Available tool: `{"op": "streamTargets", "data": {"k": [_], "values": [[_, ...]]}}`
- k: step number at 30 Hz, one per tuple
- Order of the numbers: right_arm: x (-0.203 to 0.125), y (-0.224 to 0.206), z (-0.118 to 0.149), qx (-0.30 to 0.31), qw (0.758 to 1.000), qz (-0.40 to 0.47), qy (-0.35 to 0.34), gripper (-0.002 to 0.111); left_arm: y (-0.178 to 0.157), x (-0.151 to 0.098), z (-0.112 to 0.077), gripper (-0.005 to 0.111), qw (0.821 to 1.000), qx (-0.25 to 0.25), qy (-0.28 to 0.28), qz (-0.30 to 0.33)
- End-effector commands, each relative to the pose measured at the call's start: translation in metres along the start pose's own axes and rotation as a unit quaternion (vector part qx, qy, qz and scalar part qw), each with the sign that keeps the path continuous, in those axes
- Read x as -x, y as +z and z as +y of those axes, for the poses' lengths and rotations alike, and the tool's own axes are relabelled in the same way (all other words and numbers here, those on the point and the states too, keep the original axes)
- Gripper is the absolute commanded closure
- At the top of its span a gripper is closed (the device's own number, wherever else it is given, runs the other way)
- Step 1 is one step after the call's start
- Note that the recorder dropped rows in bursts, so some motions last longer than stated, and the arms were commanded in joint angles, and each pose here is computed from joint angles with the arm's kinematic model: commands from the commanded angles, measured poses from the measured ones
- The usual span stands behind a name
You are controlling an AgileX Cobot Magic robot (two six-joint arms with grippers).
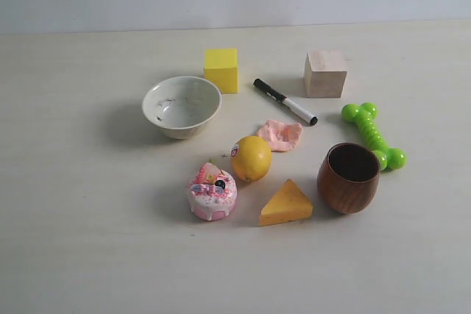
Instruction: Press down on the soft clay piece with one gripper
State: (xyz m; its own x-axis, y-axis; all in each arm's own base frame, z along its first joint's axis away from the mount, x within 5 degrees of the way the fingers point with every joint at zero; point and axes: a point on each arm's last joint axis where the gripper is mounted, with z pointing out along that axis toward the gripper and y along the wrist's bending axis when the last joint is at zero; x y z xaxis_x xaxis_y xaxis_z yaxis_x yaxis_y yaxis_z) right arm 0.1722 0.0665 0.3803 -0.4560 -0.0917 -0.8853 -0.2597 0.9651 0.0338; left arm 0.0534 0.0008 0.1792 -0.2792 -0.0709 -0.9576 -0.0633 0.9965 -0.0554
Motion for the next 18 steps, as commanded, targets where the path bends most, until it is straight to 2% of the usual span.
{"op": "streamTargets", "data": {"k": [1, 6, 11, 18], "values": [[-0.006, -0.032, -0.026, -0.060, 0.997, -0.044, 0.032, 0.108, -0.001, 0.002, 0.000, 0.107, 1.000, -0.003, -0.003, -0.010], [-0.035, -0.070, -0.051, -0.150, 0.980, -0.100, 0.082, 0.108, -0.001, 0.002, 0.000, 0.107, 1.000, -0.003, -0.003, -0.010], [-0.071, -0.096, -0.058, -0.230, 0.957, -0.135, 0.116, 0.108, -0.001, 0.002, 0.000, 0.107, 1.000, -0.003, -0.003, -0.010], [-0.093, -0.100, -0.054, -0.242, 0.950, -0.161, 0.117, 0.108, -0.001, 0.002, 0.000, 0.107, 1.000, -0.003, -0.003, -0.010]]}}
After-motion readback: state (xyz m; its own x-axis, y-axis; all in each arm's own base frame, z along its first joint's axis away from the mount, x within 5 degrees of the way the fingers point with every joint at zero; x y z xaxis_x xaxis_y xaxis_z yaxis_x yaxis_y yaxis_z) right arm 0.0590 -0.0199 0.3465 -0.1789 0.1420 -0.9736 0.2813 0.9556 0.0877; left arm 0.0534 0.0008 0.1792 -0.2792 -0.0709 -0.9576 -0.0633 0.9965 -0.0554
